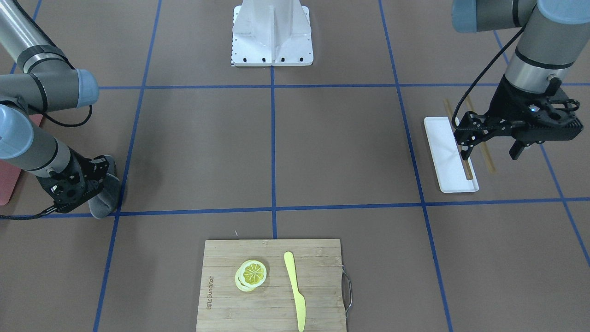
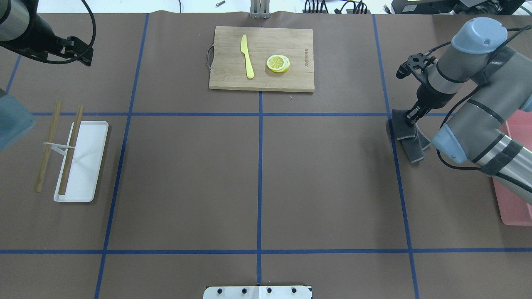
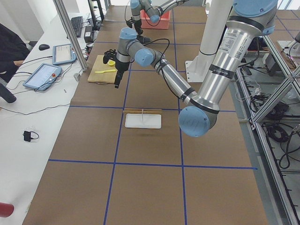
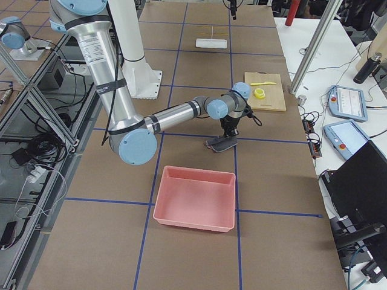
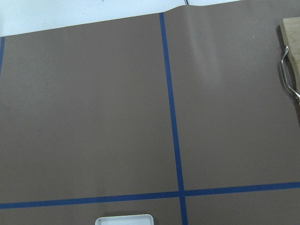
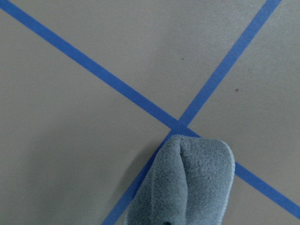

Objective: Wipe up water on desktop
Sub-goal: 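Wipe the table surface with the cloth held in the right gripper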

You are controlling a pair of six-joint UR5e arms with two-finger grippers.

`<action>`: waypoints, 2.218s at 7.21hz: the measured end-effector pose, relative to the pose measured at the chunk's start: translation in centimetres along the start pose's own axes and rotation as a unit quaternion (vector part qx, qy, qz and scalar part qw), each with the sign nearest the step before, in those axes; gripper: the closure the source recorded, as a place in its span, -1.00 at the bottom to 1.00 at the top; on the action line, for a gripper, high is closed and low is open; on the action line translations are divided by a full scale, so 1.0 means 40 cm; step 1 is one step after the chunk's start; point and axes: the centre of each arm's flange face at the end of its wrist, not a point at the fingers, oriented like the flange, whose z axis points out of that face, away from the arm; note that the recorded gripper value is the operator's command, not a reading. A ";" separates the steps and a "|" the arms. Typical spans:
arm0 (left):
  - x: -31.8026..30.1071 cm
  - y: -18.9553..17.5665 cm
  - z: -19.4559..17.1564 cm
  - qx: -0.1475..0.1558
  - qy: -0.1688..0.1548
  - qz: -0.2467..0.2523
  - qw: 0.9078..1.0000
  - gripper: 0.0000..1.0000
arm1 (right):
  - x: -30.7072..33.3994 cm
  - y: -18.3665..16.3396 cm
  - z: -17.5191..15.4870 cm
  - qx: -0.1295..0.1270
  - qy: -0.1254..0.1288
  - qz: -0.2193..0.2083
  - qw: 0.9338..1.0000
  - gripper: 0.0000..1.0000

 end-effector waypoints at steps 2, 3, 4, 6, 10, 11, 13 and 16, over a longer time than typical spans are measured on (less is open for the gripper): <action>-0.011 0.002 0.018 -0.006 -0.005 -0.003 1.000 -0.97 | -0.115 0.043 0.002 -0.004 -0.045 -0.017 0.999 1.00; -0.016 0.002 0.026 -0.009 -0.007 -0.004 1.000 -0.97 | -0.188 0.094 0.009 -0.011 -0.066 -0.025 0.997 1.00; -0.021 0.000 0.035 -0.010 -0.012 -0.005 1.000 -0.97 | -0.272 0.143 0.026 -0.024 -0.083 -0.027 0.996 1.00; -0.029 -0.005 0.046 -0.006 -0.023 -0.006 1.000 -0.97 | -0.418 0.216 0.060 -0.046 -0.093 -0.023 0.994 1.00; -0.024 -0.013 0.052 -0.005 -0.025 -0.006 1.000 -0.97 | -0.546 0.077 0.078 -0.023 -0.067 -0.006 0.997 1.00; -0.022 -0.016 0.056 -0.006 -0.026 -0.006 1.000 -0.97 | -0.497 0.012 0.075 -0.015 -0.055 0.011 0.998 1.00; -0.016 -0.023 0.058 -0.006 -0.025 -0.006 1.000 -0.97 | -0.352 -0.056 0.059 -0.006 -0.032 0.031 0.999 1.00; -0.004 -0.033 0.048 -0.002 -0.022 -0.005 1.000 -0.97 | -0.134 -0.157 0.003 0.008 -0.004 0.051 0.999 1.00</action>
